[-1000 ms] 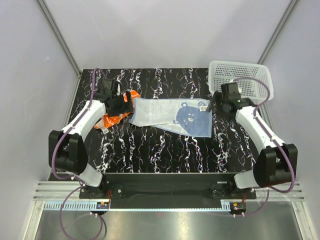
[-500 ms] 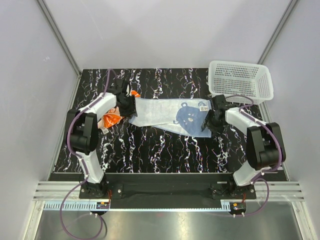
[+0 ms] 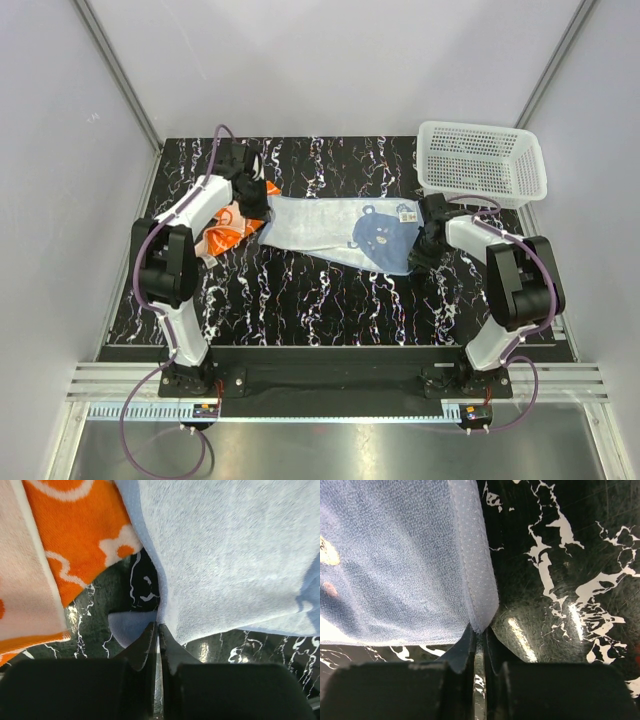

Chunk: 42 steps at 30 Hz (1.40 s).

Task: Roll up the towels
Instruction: Flatten the towel

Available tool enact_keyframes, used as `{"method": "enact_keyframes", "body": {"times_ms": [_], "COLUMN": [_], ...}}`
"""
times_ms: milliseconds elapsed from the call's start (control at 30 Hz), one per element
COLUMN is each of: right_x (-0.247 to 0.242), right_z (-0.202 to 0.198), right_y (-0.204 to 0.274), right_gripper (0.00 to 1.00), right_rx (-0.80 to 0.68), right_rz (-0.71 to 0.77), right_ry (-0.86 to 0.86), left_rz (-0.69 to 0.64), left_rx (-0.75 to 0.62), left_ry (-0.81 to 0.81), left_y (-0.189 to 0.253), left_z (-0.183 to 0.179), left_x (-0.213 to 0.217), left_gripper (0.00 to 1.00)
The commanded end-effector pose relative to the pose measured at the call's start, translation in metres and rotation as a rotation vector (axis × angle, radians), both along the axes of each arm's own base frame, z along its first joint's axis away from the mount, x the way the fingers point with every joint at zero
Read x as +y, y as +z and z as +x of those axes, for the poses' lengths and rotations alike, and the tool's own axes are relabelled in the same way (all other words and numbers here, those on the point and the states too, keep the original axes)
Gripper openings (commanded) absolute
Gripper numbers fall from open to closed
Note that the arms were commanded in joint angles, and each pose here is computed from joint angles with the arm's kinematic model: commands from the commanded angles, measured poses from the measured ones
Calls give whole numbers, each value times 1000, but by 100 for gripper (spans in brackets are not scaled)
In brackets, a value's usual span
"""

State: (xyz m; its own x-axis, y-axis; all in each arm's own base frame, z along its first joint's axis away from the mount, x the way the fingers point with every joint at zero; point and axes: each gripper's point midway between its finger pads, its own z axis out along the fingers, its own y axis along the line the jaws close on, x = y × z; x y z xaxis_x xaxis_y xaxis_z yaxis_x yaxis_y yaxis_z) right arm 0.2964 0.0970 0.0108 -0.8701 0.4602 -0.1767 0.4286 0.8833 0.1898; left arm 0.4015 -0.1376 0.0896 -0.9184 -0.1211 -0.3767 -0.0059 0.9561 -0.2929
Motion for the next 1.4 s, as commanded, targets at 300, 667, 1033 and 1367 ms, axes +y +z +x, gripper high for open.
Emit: {"method": "enact_keyframes", "body": {"times_ms": [300, 667, 1033, 1367], "right_x": [-34, -32, -32, -26], "right_z": [-41, -45, -41, -48], "right_y": [28, 35, 90, 105], "right_gripper": [6, 64, 75, 74], "right_rx": [19, 29, -144, -235], "right_rz": [-138, -128, -99, -40], "right_ry": [-14, 5, -33, -17], "left_rz": [31, -25, -53, -49], "left_rx": [6, 44, 35, 64], "left_ry": [52, 154, 216, 256], "left_y": [4, -5, -30, -59], "left_z": [28, -55, -110, -102], "left_x": [20, 22, 18, 16], "left_gripper": [27, 80, 67, 64]}}
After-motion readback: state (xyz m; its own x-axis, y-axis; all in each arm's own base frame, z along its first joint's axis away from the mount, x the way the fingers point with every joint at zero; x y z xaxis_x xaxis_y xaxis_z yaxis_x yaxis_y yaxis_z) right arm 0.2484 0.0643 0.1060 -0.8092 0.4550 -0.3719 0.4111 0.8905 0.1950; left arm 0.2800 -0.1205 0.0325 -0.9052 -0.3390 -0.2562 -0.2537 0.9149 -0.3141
